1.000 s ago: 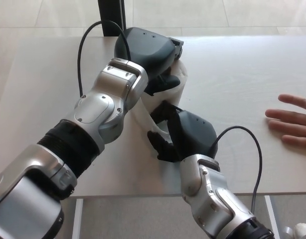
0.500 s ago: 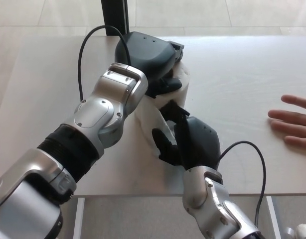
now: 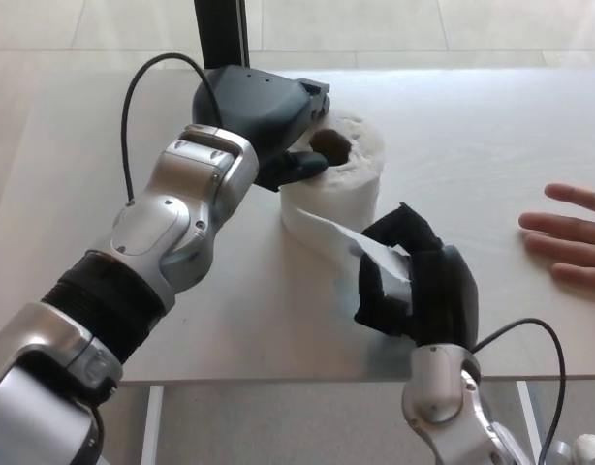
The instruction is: A toilet paper roll is kept in the middle of the desk infront of the robot. The robot places its left hand on the top of the toilet paper roll to hold it still and uses its right hand to tear off a piece of toilet paper from it and hands the paper to a person
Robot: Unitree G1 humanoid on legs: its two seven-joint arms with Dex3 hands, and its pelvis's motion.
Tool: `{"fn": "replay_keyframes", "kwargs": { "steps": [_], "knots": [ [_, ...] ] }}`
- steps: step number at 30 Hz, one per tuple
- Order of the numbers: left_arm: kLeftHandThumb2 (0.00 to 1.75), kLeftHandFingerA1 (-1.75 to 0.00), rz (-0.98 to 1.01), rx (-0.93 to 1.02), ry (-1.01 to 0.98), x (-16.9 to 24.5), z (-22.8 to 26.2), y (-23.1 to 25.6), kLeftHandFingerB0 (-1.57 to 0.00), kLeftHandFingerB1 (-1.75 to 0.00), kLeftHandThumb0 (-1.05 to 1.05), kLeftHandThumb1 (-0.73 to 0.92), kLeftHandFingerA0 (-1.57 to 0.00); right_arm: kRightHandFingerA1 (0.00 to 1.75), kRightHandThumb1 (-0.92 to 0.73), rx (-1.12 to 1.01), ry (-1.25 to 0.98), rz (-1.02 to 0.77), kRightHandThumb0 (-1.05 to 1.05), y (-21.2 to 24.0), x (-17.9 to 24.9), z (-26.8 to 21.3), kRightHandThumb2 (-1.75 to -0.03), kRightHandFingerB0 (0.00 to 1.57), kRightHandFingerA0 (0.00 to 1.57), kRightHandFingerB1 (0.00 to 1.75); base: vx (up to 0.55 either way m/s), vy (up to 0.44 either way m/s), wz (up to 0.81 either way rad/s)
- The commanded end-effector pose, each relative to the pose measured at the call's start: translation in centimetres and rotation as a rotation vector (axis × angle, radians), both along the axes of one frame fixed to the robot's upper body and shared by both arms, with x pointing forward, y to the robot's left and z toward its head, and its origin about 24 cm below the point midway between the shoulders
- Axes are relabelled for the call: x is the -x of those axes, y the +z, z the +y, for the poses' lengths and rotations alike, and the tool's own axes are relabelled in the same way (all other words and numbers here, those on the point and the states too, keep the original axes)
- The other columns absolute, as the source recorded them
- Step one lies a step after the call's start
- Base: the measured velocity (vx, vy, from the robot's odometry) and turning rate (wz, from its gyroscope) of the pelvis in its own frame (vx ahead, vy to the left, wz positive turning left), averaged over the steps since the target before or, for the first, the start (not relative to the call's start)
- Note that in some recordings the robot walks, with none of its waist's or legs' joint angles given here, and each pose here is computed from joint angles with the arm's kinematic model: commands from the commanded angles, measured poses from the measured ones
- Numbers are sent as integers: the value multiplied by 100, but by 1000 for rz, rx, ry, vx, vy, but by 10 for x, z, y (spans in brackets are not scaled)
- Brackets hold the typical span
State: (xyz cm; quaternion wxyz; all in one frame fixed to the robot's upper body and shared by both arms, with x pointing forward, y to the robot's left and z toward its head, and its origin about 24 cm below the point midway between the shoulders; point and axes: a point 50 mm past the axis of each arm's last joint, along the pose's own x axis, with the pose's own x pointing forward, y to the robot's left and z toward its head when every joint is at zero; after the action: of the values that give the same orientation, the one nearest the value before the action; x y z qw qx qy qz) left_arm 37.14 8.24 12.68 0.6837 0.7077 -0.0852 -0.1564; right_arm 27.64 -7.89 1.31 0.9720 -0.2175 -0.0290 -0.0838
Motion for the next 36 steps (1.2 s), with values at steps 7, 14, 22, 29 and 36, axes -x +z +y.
{"fn": "replay_keyframes", "kwargs": {
  "steps": [7, 14, 22, 29, 36],
  "knots": [
    [72, -75, 97, 51, 98, 3, 15, -16, -41, -45, -73, 92, -61, 175, -55, -201, -83, -73, -31, 0, 10, 11, -139, 84, 110, 175, 0, 0, 0],
    [72, -62, 92, 54, 97, 4, 15, -14, -41, -44, -73, 92, -52, 175, -51, -181, -51, -138, -28, 16, 0, 19, -143, 85, 110, 175, 0, 0, 0],
    [73, -63, 72, 38, 69, 3, 11, -11, -41, -43, -74, 92, -55, 175, -63, -136, -28, -212, -30, 35, -17, 12, -118, 83, 107, 175, 0, 0, 0],
    [69, -65, 87, 34, 62, 4, 9, -13, -41, -43, -73, 92, -56, 175, -64, -136, -82, -300, -28, 59, -33, -5, -110, 88, 109, 130, 0, 0, 0],
    [75, -71, 89, 31, 55, 7, 10, -18, -41, -43, -75, 92, -66, 175, -39, -321, -166, -334, -20, 82, -39, -9, -151, 86, 104, 173, 0, 0, 0]
  ]
}}
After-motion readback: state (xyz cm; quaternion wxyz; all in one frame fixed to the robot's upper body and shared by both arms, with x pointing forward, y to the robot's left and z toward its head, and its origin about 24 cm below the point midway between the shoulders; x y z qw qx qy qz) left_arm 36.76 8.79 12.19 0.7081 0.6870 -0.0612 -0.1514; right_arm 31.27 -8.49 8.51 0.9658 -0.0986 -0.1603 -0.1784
